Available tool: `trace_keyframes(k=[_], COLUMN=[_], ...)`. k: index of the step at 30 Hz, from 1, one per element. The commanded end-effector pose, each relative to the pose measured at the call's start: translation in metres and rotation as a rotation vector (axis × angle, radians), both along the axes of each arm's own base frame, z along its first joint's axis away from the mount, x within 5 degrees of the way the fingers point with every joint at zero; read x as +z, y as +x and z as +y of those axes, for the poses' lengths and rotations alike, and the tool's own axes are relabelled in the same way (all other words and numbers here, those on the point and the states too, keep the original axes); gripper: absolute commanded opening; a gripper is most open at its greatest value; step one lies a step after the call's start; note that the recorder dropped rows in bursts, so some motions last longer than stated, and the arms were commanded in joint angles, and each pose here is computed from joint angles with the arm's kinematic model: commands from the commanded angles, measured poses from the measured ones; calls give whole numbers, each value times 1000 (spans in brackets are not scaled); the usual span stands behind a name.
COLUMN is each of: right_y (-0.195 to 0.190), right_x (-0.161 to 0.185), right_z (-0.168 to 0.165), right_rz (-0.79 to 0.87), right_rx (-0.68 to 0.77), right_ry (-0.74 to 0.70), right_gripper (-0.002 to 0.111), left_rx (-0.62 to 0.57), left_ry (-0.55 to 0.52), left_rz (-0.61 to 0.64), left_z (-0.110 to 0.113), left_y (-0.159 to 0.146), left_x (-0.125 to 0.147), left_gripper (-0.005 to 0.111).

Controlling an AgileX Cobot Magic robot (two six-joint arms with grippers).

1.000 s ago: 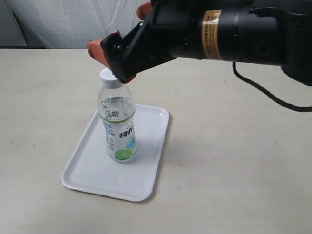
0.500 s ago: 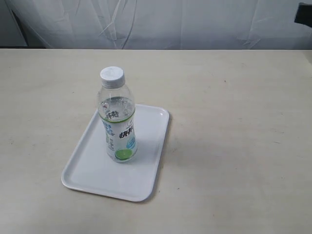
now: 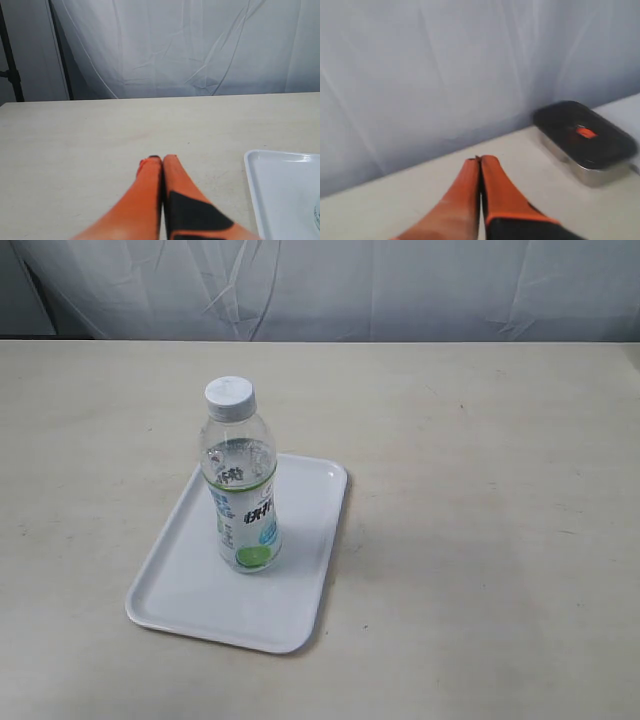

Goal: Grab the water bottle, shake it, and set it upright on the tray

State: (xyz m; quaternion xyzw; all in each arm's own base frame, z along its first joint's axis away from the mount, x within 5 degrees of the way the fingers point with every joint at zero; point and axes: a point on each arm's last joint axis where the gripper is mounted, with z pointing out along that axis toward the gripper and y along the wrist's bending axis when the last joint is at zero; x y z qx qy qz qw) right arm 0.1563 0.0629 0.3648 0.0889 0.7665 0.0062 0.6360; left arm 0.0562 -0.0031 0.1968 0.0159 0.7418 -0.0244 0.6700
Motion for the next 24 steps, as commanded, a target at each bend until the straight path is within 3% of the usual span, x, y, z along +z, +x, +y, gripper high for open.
trace_keyframes(k=[1, 3, 9, 16, 19, 24], right_y=[-25, -40, -74, -81, -76, -78], right_x=[20, 18, -17, -61, -83, -106], right_z=[-8, -16, -34, -28, -35, -47], right_rz=[-247, -322, -380, -312, -276, -241], right_rx=[390, 460, 435, 515, 422, 293], right_ry=[-5, -14, 41, 78, 161, 78], right_gripper=[3, 3, 3, 3, 3, 3], left_rx=[1, 1, 1, 1, 1, 1], left_ry=[-1, -1, -1, -1, -1, -1], left_rz=[-8, -8, -8, -8, -8, -8], left_z=[0, 0, 0, 0, 0, 0], left_y=[0, 0, 0, 0, 0, 0], left_x=[0, 0, 0, 0, 0, 0], left_gripper=[0, 0, 0, 0, 0, 0])
